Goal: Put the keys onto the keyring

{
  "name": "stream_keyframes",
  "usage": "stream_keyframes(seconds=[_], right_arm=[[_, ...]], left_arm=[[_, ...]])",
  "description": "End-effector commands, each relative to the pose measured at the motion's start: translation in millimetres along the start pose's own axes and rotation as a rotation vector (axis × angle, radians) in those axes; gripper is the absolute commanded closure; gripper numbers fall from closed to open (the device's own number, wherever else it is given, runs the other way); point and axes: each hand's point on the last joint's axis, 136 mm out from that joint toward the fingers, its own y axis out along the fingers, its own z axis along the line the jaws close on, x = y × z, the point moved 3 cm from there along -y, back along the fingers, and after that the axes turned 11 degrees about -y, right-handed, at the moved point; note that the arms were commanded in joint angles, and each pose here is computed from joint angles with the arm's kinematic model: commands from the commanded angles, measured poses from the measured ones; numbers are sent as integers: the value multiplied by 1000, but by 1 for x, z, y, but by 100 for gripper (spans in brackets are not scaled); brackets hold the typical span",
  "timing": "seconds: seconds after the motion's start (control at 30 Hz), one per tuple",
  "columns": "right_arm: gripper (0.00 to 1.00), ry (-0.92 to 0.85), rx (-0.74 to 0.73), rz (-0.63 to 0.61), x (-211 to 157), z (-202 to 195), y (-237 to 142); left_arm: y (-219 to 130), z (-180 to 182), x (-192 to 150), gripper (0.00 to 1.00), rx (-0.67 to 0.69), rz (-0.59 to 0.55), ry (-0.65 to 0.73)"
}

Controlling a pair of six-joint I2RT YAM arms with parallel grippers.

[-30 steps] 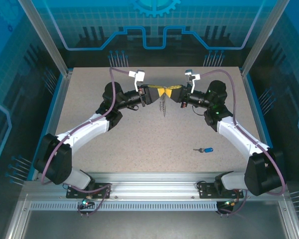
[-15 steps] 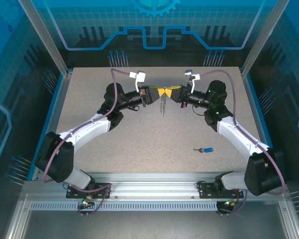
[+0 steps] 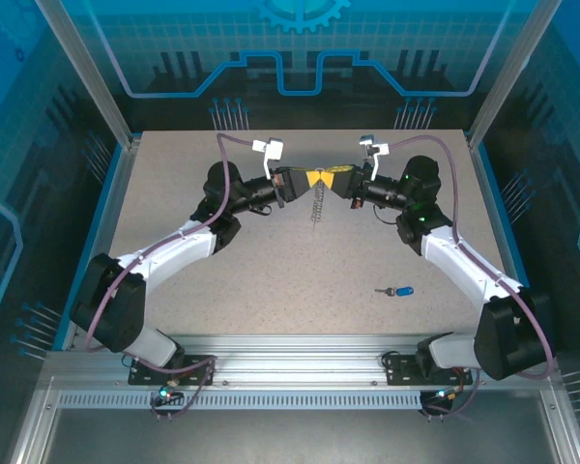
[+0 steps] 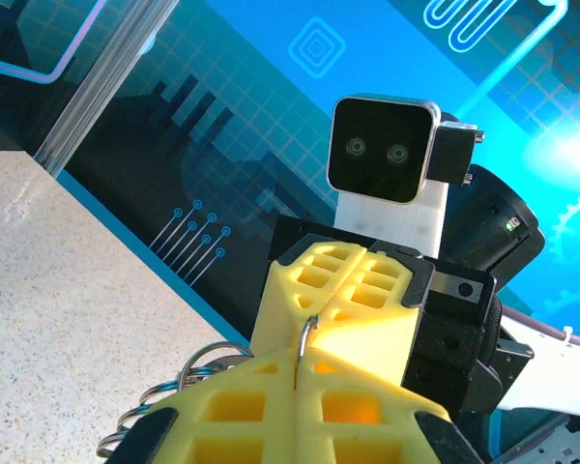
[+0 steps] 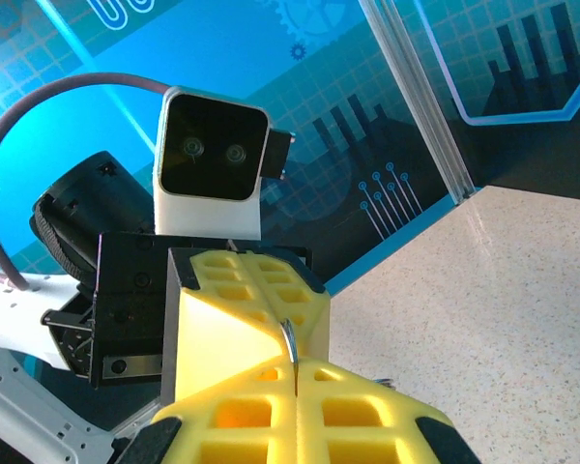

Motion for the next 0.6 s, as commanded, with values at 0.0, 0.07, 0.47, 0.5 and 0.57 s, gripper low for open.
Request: stream_keyframes(seconds=[0.0,0.07,0.47,0.5,0.57], right_arm=[[100,-33,-4,-19,9,3,-1],[78,-8,-43,-21,11,-1,-5],[38,432,-693,170,-47,-61,-100],[38,472,-750,198,-60,-65,-110],[37,588,-891,251,-91,-71,-133]], left_arm=[[3,-6,-4,100,-38,7,18],[2,-3,-6,100,-29,2,23],[-14,17,-11,100,109,-53,89],[-15,18,-12,100,114,-55,92],[-17,19,-13,100,127,-61,96]])
